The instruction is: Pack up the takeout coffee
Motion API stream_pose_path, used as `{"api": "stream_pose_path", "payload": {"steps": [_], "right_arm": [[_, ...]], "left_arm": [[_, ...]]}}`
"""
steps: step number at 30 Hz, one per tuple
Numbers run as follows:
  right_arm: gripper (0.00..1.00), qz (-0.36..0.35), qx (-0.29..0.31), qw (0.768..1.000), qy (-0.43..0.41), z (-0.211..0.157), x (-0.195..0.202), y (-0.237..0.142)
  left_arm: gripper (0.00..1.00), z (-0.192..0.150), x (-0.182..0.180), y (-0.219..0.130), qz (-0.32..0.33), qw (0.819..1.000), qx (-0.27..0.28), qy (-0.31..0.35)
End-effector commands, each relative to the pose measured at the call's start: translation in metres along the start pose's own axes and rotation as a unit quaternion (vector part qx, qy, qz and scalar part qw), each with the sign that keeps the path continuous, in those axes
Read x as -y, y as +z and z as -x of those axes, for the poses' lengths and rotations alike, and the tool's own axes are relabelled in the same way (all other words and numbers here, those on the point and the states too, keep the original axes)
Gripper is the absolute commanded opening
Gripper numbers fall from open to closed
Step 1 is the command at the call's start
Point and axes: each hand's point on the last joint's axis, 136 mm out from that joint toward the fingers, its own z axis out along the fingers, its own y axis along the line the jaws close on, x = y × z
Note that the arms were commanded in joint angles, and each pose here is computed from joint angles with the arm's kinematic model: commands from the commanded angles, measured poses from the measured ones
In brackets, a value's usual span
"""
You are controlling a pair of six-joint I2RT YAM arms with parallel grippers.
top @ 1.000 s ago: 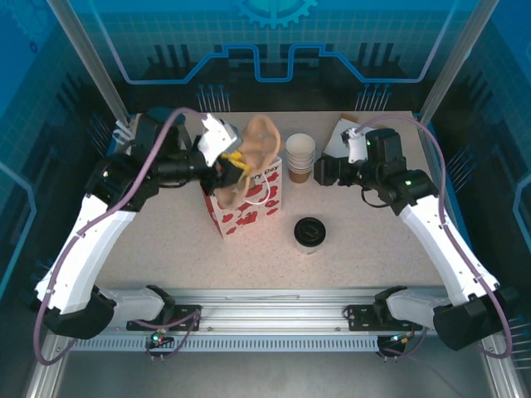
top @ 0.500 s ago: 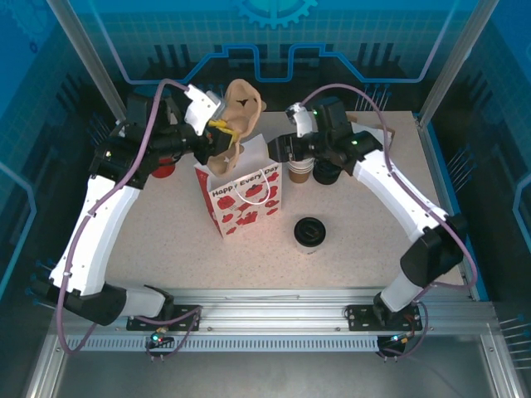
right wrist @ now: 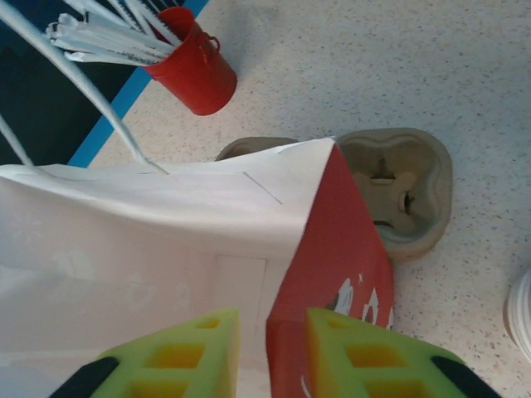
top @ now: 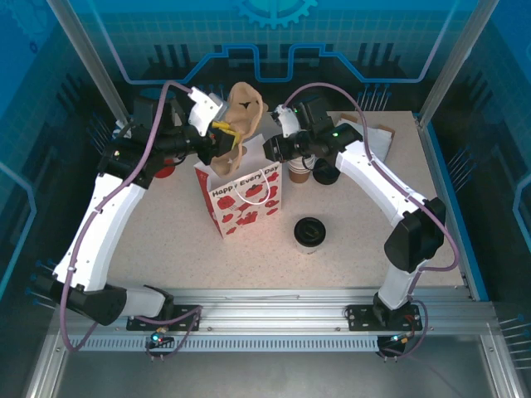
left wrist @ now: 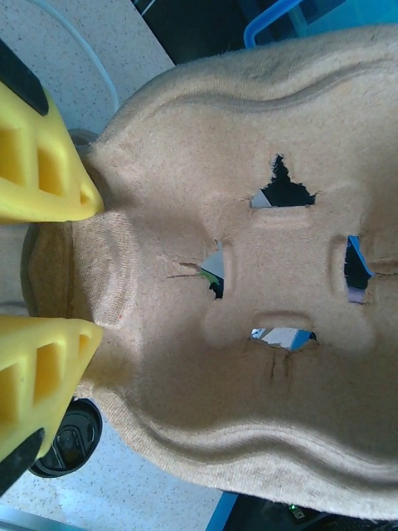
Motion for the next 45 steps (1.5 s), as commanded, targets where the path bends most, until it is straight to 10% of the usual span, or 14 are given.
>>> {"api": "stream_pose_path", "payload": {"steps": [1,45], "right_arm": [[0.23,-0.012,0.003,1.000,-0.009,0.005,-0.002,-0.003],[0.08,-0.019,0.010,1.000,-0.004,0.009,0.000,-0.006]], "left_arm": [[0.24,0.003,-0.002,0.007,-0.013,1.000,0.013,0.008],[0.21,-0.060,-0.024,0.043,-0.027,0.997,-0.076,0.020]]}}
